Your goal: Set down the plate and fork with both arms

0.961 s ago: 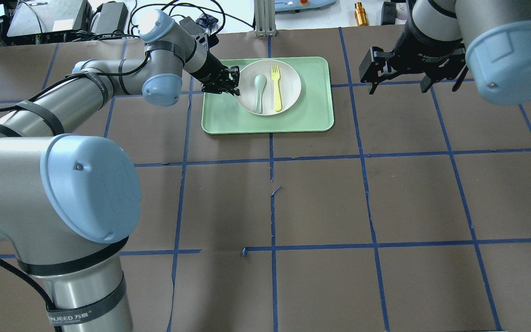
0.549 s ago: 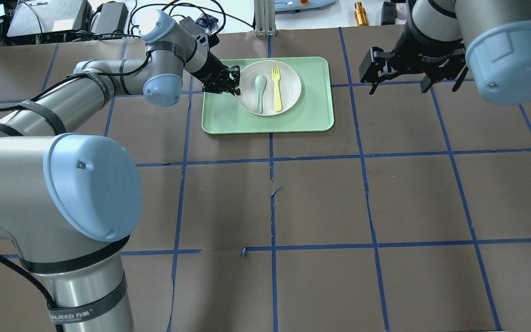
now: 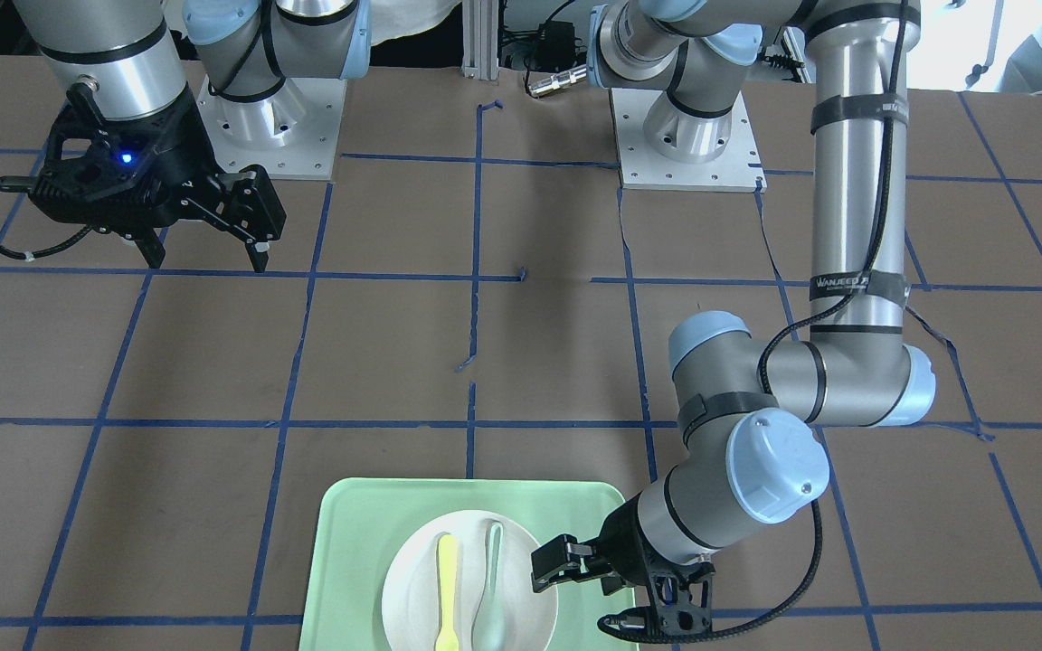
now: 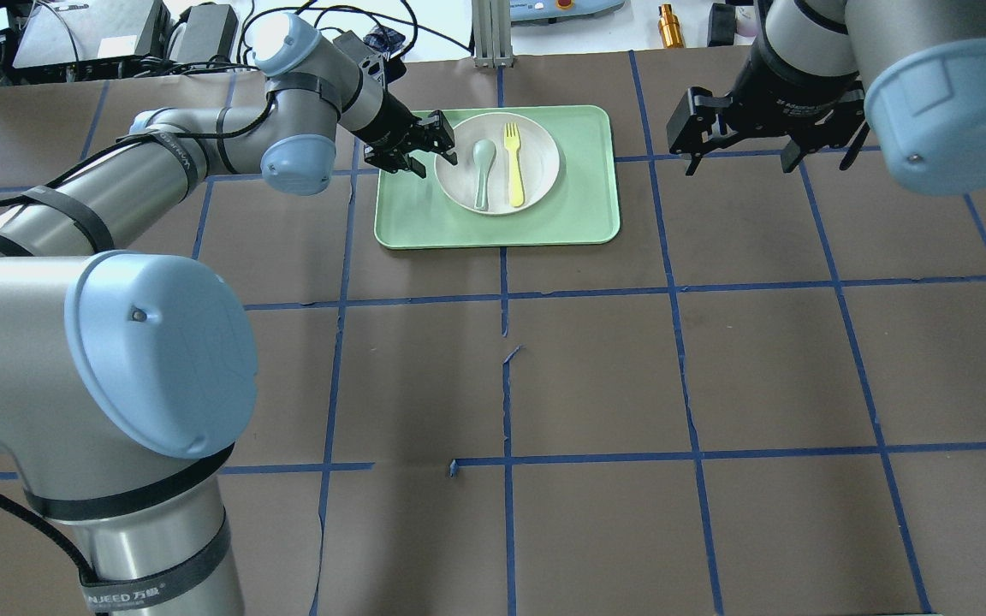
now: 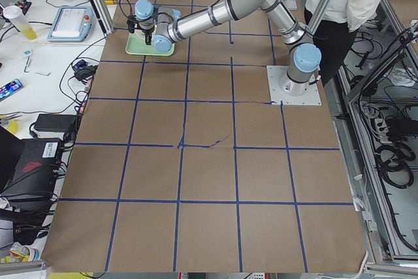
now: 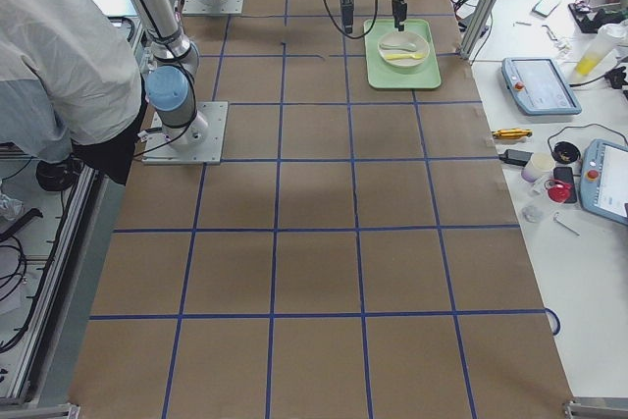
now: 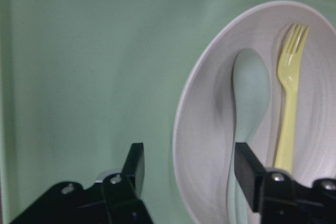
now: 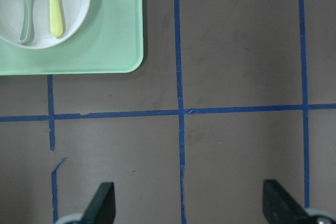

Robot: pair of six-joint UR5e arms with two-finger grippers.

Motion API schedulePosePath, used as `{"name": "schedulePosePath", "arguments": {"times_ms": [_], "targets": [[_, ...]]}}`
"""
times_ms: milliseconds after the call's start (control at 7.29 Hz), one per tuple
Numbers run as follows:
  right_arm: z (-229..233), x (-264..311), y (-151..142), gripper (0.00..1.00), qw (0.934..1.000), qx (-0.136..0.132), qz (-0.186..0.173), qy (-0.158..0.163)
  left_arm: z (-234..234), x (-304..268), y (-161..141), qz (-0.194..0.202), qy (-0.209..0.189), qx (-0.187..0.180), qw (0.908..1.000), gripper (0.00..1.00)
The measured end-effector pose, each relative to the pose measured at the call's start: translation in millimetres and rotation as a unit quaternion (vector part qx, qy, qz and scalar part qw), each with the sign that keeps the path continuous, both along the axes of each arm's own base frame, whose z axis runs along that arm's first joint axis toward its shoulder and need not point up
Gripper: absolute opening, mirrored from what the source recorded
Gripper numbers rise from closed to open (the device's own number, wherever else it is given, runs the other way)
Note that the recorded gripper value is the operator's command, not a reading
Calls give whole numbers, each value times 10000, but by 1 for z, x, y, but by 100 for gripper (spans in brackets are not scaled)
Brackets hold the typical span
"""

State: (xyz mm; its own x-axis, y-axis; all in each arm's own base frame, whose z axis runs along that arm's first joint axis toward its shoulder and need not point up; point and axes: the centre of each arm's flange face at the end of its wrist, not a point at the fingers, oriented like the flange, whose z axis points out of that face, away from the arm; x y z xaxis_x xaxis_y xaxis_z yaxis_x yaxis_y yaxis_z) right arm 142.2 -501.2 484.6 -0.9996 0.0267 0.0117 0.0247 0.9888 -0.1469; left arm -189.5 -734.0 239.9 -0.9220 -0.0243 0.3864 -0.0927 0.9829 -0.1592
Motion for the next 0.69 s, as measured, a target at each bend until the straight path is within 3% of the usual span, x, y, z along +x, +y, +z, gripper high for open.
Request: {"name": "schedulePosePath", "arguments": {"times_ms": [275,686], "targets": [[0,0,-1,100,10000,-3,2,-5,50,19,47,144,-662,91,9977,100],[-2,0,-2,100,10000,9,-1,-10,128,40,153,99,-1705,538,9838,100]]}}
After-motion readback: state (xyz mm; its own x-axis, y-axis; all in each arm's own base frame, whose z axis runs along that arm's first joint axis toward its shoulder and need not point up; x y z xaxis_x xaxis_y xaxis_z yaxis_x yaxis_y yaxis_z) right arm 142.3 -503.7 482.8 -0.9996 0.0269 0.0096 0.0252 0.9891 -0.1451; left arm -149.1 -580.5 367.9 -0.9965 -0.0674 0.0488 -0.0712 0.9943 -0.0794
